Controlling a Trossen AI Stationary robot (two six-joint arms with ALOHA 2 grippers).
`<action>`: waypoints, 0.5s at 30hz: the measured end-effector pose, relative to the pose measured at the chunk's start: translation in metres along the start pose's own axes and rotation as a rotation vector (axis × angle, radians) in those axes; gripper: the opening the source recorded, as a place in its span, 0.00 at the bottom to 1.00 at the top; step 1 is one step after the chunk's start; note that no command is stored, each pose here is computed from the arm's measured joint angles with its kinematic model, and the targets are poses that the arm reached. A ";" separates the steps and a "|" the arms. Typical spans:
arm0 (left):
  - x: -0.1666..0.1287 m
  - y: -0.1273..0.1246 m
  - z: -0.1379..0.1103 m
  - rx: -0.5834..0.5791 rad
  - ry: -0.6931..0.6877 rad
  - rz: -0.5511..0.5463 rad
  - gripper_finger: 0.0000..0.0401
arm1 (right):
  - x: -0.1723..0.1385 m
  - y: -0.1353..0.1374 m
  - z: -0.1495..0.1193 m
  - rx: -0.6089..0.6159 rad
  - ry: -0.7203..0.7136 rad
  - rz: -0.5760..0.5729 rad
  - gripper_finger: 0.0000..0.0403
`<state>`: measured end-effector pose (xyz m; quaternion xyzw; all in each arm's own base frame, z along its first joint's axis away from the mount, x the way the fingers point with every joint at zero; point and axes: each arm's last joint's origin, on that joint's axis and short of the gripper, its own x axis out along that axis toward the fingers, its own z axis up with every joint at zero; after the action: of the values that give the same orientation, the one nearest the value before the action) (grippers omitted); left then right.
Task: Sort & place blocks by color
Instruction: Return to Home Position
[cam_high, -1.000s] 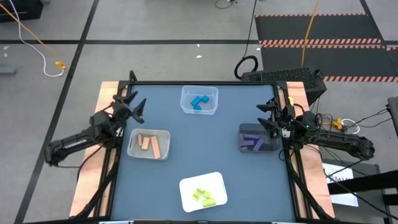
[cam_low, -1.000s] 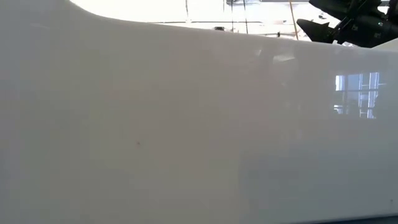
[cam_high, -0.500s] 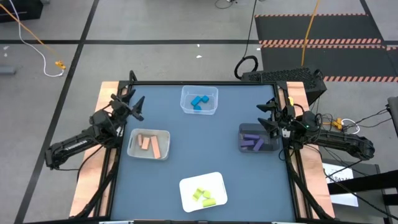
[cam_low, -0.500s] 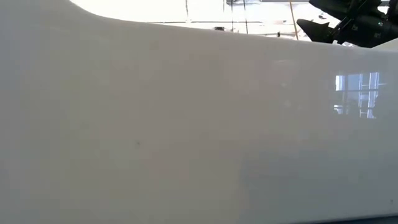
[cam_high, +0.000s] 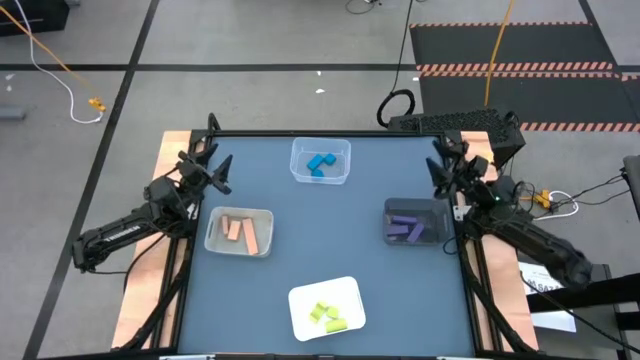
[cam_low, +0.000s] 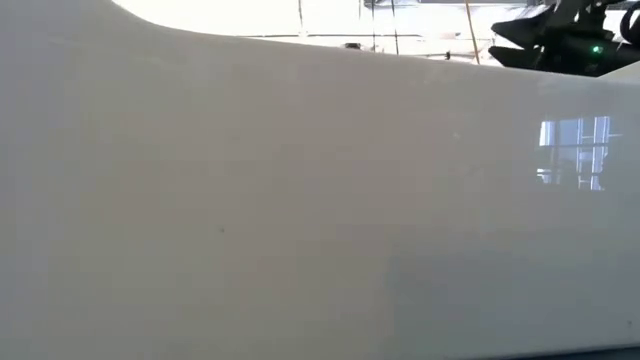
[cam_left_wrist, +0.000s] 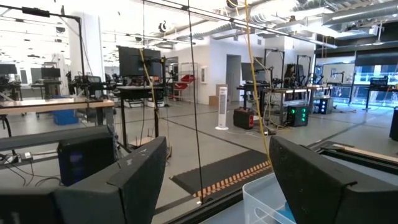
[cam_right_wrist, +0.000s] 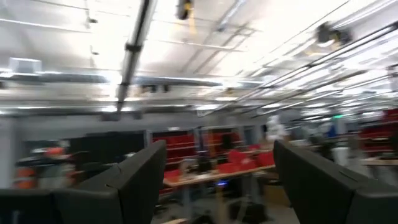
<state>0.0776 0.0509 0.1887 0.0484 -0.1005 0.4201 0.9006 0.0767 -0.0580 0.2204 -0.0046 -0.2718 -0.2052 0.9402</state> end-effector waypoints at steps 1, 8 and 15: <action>0.000 0.000 0.000 0.000 0.000 0.000 0.70 | 0.000 -0.002 0.000 -0.013 -0.002 -0.023 0.71; 0.000 0.000 0.000 0.000 0.000 0.000 0.70 | -0.002 -0.008 0.002 -0.046 -0.008 -0.078 0.71; 0.000 0.000 0.000 0.000 0.000 0.000 0.69 | -0.002 -0.008 0.002 -0.045 -0.008 -0.077 0.71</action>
<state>0.0776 0.0509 0.1887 0.0484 -0.1005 0.4201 0.9006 0.0713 -0.0647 0.2203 -0.0164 -0.2710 -0.2474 0.9301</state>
